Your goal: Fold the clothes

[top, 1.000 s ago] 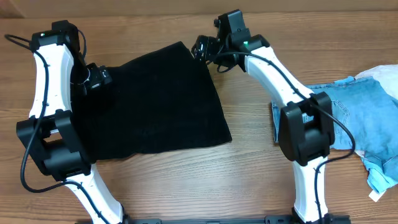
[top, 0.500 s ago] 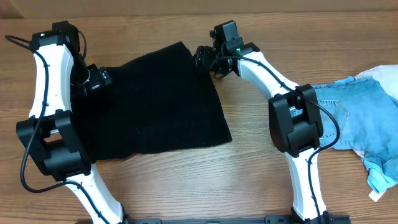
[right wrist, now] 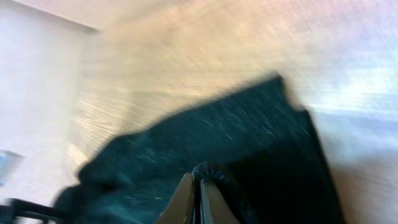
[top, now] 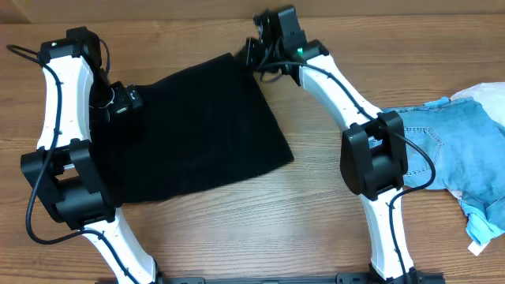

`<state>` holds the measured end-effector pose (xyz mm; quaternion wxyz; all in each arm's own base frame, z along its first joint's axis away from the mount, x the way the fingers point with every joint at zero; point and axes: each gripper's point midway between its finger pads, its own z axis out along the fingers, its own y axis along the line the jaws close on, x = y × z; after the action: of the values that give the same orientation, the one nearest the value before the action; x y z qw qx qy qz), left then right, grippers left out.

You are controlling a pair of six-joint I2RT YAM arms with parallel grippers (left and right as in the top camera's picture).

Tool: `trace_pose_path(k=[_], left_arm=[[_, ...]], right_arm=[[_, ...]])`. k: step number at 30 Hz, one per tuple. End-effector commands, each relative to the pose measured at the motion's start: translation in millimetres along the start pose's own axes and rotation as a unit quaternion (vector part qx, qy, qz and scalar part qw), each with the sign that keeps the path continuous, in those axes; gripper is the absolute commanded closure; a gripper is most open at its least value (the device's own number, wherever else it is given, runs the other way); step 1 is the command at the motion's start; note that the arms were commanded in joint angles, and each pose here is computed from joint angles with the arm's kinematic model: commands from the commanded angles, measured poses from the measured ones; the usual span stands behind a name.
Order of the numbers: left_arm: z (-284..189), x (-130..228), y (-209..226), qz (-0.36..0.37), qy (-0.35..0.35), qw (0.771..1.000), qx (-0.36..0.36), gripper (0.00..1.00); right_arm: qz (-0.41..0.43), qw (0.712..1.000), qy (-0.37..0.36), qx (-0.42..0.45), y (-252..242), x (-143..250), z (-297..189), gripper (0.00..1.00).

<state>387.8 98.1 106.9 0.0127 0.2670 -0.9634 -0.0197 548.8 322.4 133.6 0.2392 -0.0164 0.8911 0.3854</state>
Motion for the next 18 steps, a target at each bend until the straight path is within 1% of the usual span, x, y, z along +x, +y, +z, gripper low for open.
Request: trace_pose_path(k=[1, 5, 6, 7, 12, 13, 14, 15, 16, 17, 18], left_arm=[[-16, -5, 1, 0.006, -0.024, 1.0, 0.009, 0.0], [-16, -9, 4, 0.006, -0.033, 0.999, -0.003, 0.0], [-16, -10, 4, 0.005, -0.035, 0.999, -0.002, 0.0], [-17, -11, 4, 0.005, -0.037, 0.999, -0.001, 0.01], [-16, -11, 3, 0.005, -0.038, 0.999, -0.001, 0.01], [-16, -11, 3, 0.005, -0.038, 0.999, -0.001, 0.01], [-16, -11, 3, 0.005, -0.038, 0.999, -0.001, 0.01], [-16, -11, 3, 0.005, -0.038, 0.999, -0.001, 0.01], [-16, -11, 3, 0.005, -0.039, 0.999, -0.001, 0.01], [-16, -11, 3, 0.005, -0.038, 0.999, -0.001, 0.0], [-16, -11, 3, 0.006, -0.038, 0.999, -0.001, 0.0]], right_arm=[[-0.018, 0.998, -0.046, -0.037, 43, -31, -23, 0.96], [-0.023, 0.995, -0.094, -0.014, 38, -50, -26, 0.96], [-0.009, 0.993, -0.114, 0.019, 24, -56, -25, 0.96], [-0.005, 0.993, -0.117, 0.034, 15, -56, -20, 0.96], [0.032, 0.993, -0.086, 0.072, -35, -31, 21, 0.95], [0.04, 0.993, -0.075, 0.08, -46, -23, 29, 0.92], [0.044, 0.993, -0.065, 0.086, -53, -17, 34, 0.8], [0.049, 0.993, -0.055, 0.093, -59, -11, 36, 0.55], [0.053, 0.99, -0.04, 0.122, -73, 0, 37, 0.09], [0.047, 0.989, -0.035, 0.136, -79, 2, 33, 0.0], [0.049, 0.986, -0.03, 0.154, -85, 0, 22, 0.0]])
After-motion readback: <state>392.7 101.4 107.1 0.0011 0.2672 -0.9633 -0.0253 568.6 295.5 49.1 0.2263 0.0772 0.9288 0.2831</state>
